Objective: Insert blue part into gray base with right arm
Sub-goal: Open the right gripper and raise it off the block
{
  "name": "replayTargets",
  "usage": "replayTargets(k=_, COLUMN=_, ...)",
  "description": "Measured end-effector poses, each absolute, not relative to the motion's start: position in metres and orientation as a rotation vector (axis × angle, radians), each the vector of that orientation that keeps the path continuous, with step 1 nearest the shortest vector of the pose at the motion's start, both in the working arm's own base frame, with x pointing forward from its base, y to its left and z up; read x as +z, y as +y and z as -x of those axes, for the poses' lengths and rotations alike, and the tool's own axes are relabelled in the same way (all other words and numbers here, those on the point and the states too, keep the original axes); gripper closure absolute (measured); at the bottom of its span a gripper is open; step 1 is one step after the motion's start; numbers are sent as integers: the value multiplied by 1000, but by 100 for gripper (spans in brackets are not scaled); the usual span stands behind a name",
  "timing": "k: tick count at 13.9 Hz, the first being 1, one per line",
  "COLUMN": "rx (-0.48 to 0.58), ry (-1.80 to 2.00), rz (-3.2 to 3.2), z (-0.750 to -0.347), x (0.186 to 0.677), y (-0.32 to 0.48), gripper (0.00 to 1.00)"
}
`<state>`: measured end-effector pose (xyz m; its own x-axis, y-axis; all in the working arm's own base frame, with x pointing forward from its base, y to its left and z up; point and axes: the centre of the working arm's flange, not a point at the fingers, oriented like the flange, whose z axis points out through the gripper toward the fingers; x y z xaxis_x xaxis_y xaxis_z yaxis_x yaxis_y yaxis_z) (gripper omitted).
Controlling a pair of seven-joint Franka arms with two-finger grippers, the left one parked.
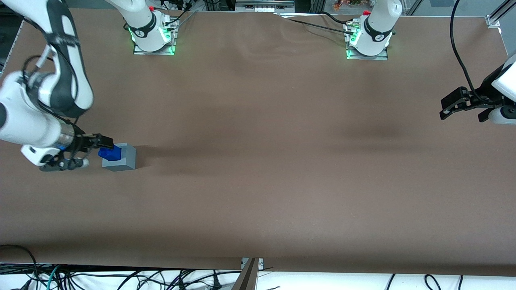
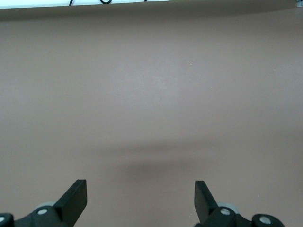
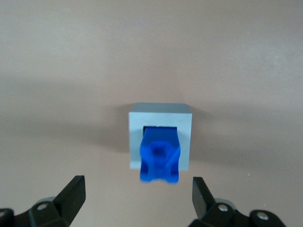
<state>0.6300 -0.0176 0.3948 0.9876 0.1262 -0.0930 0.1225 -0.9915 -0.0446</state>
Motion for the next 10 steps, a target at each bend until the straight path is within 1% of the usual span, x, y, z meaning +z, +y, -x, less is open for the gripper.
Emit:
replayTargets(k=3, rx=133, ry=-223, rz=3079, z=-632, x=473, y=-13, gripper=0)
replayTargets(k=5, rx=148, ry=-260, rz=3114, z=-630, x=518, y=-11, gripper=0)
replayTargets(k=8, rx=129, ry=-271, rz=3133, z=-627, x=555, y=-11, gripper=0)
replayTargets(k=10, rx=147, ry=-213, rz=3128, z=-615, x=571, y=-16, gripper=0)
